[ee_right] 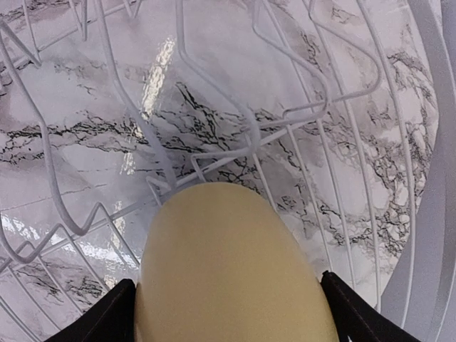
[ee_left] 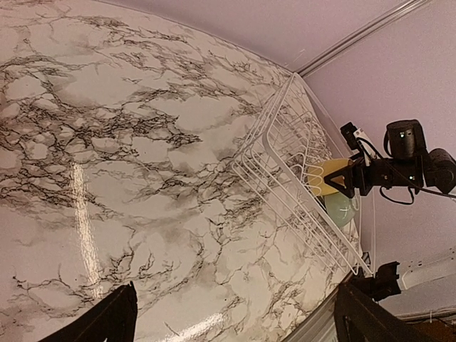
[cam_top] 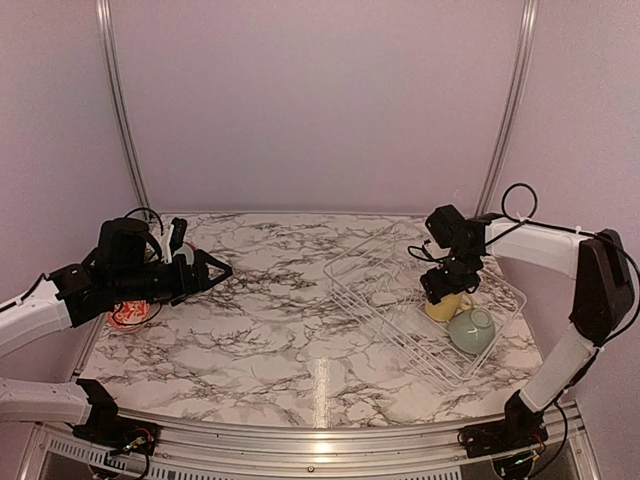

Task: Unload the mixed dishes from the dish rack
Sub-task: Grab the cup from the dish rack, then pass from the right arm to the left, then place the cup at the center of the board.

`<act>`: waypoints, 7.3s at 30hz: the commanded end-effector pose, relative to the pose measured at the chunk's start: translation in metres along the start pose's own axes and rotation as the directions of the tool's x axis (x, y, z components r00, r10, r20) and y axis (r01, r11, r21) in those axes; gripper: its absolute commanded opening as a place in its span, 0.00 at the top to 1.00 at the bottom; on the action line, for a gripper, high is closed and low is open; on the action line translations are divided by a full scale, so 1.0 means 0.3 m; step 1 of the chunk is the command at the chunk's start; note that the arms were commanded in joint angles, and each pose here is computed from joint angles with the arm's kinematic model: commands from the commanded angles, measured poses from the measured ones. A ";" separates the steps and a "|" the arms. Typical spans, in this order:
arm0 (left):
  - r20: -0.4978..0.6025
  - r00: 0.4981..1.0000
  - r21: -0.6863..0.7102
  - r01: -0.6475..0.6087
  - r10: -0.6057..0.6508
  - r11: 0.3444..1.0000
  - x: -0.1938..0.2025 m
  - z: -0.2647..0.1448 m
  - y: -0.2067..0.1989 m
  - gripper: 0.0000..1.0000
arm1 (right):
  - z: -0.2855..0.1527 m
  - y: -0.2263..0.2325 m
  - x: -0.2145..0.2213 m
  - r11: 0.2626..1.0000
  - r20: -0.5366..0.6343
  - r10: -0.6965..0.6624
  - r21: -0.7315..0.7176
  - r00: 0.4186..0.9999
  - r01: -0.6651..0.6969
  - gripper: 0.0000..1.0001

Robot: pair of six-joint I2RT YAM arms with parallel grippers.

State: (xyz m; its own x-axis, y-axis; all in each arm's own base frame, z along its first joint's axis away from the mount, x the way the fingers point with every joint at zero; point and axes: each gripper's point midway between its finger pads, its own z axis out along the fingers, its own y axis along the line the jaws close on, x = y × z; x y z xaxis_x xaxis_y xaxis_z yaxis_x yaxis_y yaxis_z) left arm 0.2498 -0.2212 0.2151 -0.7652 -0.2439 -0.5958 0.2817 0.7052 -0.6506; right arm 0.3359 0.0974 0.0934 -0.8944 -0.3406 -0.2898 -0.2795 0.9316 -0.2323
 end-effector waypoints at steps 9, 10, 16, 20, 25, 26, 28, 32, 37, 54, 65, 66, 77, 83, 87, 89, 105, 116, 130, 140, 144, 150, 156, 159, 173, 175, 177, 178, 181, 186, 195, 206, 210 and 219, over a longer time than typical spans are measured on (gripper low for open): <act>-0.006 1.000 0.022 0.008 -0.008 1.000 -0.019 0.000 -0.040 0.01 | -0.087 -0.021 -0.038 0.997 0.093 0.072 0.003 0.993 -0.073 0.44; -0.006 1.000 0.025 0.009 -0.009 1.000 -0.019 0.000 -0.044 0.01 | -0.094 -0.021 -0.041 0.997 0.103 0.080 -0.001 0.991 -0.080 0.47; -0.010 1.000 0.031 0.011 -0.010 0.999 -0.016 0.000 -0.058 0.01 | -0.136 -0.037 -0.043 0.993 0.156 0.120 -0.006 0.980 -0.121 0.66; -0.014 1.000 0.027 0.013 -0.013 1.000 -0.010 0.000 -0.058 0.01 | -0.174 -0.045 -0.049 0.991 0.194 0.136 -0.015 0.971 -0.136 0.74; -0.021 1.000 0.025 0.018 -0.017 1.000 -0.001 0.004 -0.062 0.01 | -0.218 -0.049 -0.048 0.989 0.233 0.148 -0.037 0.961 -0.143 0.89; -0.022 1.000 0.024 0.017 -0.016 1.000 0.000 0.006 -0.064 0.01 | -0.219 -0.049 -0.045 0.989 0.232 0.149 -0.038 0.961 -0.144 0.91; -0.021 1.000 0.024 0.017 -0.017 1.000 -0.002 0.007 -0.069 0.01 | -0.226 -0.048 -0.040 0.988 0.229 0.151 -0.043 0.962 -0.145 0.96; -0.026 1.000 0.021 0.017 -0.017 1.000 0.003 0.017 -0.073 0.01 | -0.258 -0.039 -0.036 0.987 0.235 0.154 -0.075 0.960 -0.140 1.00; -0.039 0.999 0.016 0.017 -0.016 1.000 0.016 0.032 -0.077 0.01 | -0.311 -0.041 -0.037 0.983 0.254 0.172 -0.102 0.952 -0.150 1.00; -0.002 0.999 0.040 0.052 -0.052 0.998 0.001 0.030 -0.097 0.01 | -0.594 0.044 -0.154 0.912 0.412 0.256 -0.402 0.874 -0.078 1.00; 0.067 0.993 0.233 0.082 -0.100 0.969 -0.060 -0.036 -0.222 0.01 | -0.886 0.260 -0.360 0.633 0.528 0.384 -0.748 0.758 0.201 1.00; 0.070 0.992 0.256 0.085 -0.106 0.963 -0.061 -0.041 -0.233 0.01 | -0.901 0.279 -0.370 0.597 0.521 0.398 -0.772 0.755 0.218 1.00; 0.089 0.983 0.622 0.069 -0.158 0.780 -0.105 -0.119 -0.450 0.01 | -1.048 0.645 -0.403 0.296 0.491 0.395 -0.868 0.776 0.398 1.00; 0.091 0.984 0.692 0.048 -0.153 0.720 -0.104 -0.119 -0.515 0.05 | -1.093 0.837 -0.382 0.121 0.452 0.355 -0.890 0.818 0.439 1.00; 0.070 0.986 0.708 0.056 -0.149 0.703 -0.093 -0.101 -0.529 0.18 | -1.102 0.916 -0.375 0.069 0.446 0.325 -0.891 0.834 0.449 1.00; 0.056 0.988 0.718 0.062 -0.146 0.694 -0.087 -0.096 -0.534 0.24 | -1.105 0.933 -0.376 0.051 0.440 0.323 -0.892 0.838 0.449 1.00; 0.058 0.990 0.509 0.081 -0.127 0.857 -0.041 -0.028 -0.390 0.03 | -1.114 0.899 -0.381 0.085 0.471 0.357 -0.876 0.807 0.474 1.00; -0.011 0.991 0.655 0.111 -0.137 0.747 -0.027 -0.031 -0.480 0.26 | -1.110 0.943 -0.359 0.024 0.458 0.317 -0.879 0.830 0.476 1.00; -0.043 0.986 0.739 0.141 -0.163 0.659 -0.031 -0.034 -0.546 0.66 | -1.098 0.956 -0.333 -0.026 0.445 0.301 -0.880 0.843 0.474 1.00; -0.049 0.987 0.734 0.140 -0.155 0.664 -0.025 -0.043 -0.547 0.97 | -1.054 0.967 -0.323 -0.025 0.428 0.302 -0.889 0.852 0.456 0.99; -0.030 0.986 0.705 0.137 -0.164 0.696 -0.029 -0.042 -0.526 1.00 | -1.027 0.972 -0.325 -0.010 0.425 0.299 -0.894 0.855 0.448 0.96; -0.012 0.985 0.674 0.134 -0.171 0.726 -0.036 -0.048 -0.508 1.00 | -0.978 0.965 -0.338 0.038 0.418 0.298 -0.903 0.858 0.427 0.61; 0.000 0.989 0.553 0.121 -0.146 0.824 -0.026 -0.026 -0.446 1.00 | -0.836 0.889 -0.361 0.255 0.430 0.285 -0.896 0.857 0.364 0.07; -0.001 0.991 0.406 0.120 -0.131 0.906 -0.016 -0.009 -0.369 1.00 | -0.749 0.829 -0.359 0.405 0.442 0.265 -0.858 0.857 0.317 0.02; -0.108 0.993 -0.408 -0.091 0.051 0.909 0.011 -0.056 0.049 1.00 | -0.702 0.658 -0.341 0.604 0.499 0.259 -0.752 0.827 0.264 0.01; -0.138 0.988 -0.449 -0.126 0.071 0.885 0.008 -0.046 0.068 1.00 | -0.712 0.649 -0.338 0.607 0.506 0.266 -0.749 0.820 0.265 0.01; -0.158 0.983 -0.481 -0.157 0.091 0.862 0.005 -0.034 0.087 1.00 | -0.718 0.640 -0.335 0.612 0.511 0.271 -0.746 0.816 0.264 0.01; -0.171 0.980 -0.500 -0.177 0.104 0.848 0.002 -0.028 0.098 1.00 | -0.720 0.637 -0.333 0.613 0.512 0.271 -0.744 0.815 0.264 0.02; -0.223 0.965 -0.577 -0.246 0.139 0.779 -0.012 -0.019 0.143 1.00 | -0.724 0.626 -0.327 0.624 0.516 0.267 -0.736 0.814 0.262 0.02; -0.292 0.939 -0.675 -0.337 0.182 0.656 -0.057 -0.006 0.217 1.00 | -0.746 0.591 -0.322 0.654 0.537 0.267 -0.711 0.800 0.259 0.02; -0.464 0.871 -0.658 -0.463 0.164 0.594 -0.020 0.096 0.297 1.00 | -0.764 0.554 -0.303 0.673 0.553 0.281 -0.696 0.784 0.250 0.02; -0.525 0.841 -0.670 -0.504 0.133 0.545 0.005 0.141 0.372 1.00 | -0.759 0.549 -0.306 0.667 0.550 0.291 -0.703 0.783 0.246 0.01; -0.527 0.840 -0.670 -0.506 0.132 0.544 -0.001 0.154 0.392 1.00 | -0.746 0.556 -0.308 0.667 0.542 0.286 -0.705 0.790 0.242 0.01; -0.547 0.830 -0.612 -0.483 0.105 0.627 0.023 0.214 0.403 0.95 | -0.736 0.552 -0.311 0.674 0.540 0.285 -0.700 0.792 0.235 0.02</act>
State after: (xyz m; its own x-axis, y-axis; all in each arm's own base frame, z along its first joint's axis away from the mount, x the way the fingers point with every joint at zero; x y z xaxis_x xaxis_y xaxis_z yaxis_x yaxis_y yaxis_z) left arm 0.3041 -0.1722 0.0996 -0.9312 0.2251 -0.2867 0.1726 0.9651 0.1970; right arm 0.2902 0.3156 0.2900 -0.6025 -0.0721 -0.7948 -0.6530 0.6171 0.4391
